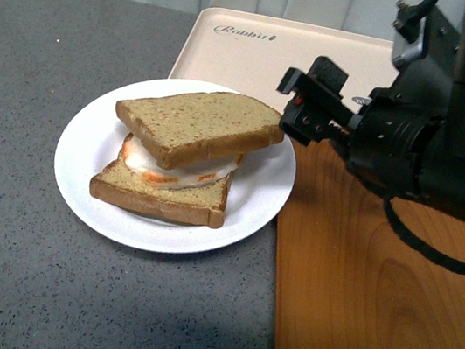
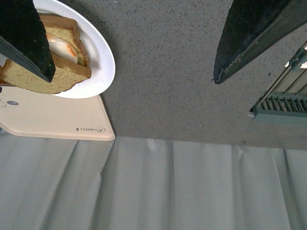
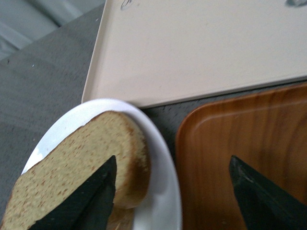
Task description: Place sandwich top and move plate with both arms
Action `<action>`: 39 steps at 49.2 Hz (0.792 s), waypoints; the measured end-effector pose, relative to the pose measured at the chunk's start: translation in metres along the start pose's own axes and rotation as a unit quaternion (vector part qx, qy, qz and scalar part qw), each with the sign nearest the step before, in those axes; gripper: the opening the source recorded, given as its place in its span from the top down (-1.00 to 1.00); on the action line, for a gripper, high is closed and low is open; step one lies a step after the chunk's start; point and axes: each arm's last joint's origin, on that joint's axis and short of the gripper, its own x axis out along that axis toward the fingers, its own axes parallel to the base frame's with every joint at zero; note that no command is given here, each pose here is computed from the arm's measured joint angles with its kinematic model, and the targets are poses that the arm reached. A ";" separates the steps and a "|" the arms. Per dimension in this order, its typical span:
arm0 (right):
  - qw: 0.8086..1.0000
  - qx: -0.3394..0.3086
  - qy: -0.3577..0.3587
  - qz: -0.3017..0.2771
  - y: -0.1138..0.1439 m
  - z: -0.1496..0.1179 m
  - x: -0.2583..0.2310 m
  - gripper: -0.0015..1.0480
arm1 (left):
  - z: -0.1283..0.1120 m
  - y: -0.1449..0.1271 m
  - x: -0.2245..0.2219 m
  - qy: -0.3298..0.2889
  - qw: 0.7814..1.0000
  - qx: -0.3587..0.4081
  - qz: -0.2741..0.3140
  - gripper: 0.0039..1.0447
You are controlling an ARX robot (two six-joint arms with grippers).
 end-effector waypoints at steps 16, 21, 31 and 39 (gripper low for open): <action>0.996 -0.025 -0.064 -0.061 -0.031 0.045 -0.061 -0.83 | 0.000 0.000 0.000 0.000 1.000 0.000 0.000 -0.88; 0.994 -0.026 -0.085 -0.065 -0.038 0.053 -0.083 -0.83 | 0.000 0.000 0.000 0.000 1.000 0.000 0.000 -0.88; 0.964 -0.099 -0.216 -0.122 -0.056 0.057 -0.134 -0.59 | 0.000 0.000 0.000 0.000 1.000 0.000 0.000 -0.88; 0.932 -0.191 -0.266 -0.156 -0.061 0.039 -0.187 -0.15 | 0.000 0.000 0.000 0.000 1.000 0.000 0.000 -0.88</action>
